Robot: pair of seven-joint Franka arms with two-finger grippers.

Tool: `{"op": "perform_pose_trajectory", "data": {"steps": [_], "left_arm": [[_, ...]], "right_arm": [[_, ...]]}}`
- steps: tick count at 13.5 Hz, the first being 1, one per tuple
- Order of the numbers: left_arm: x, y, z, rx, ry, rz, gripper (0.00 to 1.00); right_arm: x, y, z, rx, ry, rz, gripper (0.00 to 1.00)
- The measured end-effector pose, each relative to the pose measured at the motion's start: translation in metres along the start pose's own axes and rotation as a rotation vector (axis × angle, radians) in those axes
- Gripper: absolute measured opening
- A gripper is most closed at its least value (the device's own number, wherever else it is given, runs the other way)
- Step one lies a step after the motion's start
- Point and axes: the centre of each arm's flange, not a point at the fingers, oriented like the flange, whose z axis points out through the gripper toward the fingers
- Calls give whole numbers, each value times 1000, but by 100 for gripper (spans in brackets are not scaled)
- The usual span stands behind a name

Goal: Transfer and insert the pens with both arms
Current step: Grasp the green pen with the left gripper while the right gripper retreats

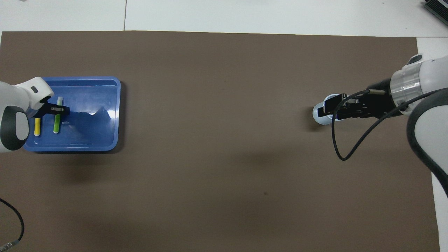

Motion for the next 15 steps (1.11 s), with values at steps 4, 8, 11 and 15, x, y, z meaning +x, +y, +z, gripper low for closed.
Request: {"op": "perform_pose_trajectory", "data": {"steps": [4,8,11,15], "left_arm": [[1,0,-3,-2,-15,1,20],[21,-2,-38,-11,-70,-6,20],[42,15,-77,-83,-81,-116,20],[51,52,-104,-201,-87,-348,20]], "right_arm": [[0,7,-4,8,6,15,67],[-1,6,-4,35,5,24,68],[-1,7,-4,35,6,25,68],[-1,7,-4,35,5,26,69]]}}
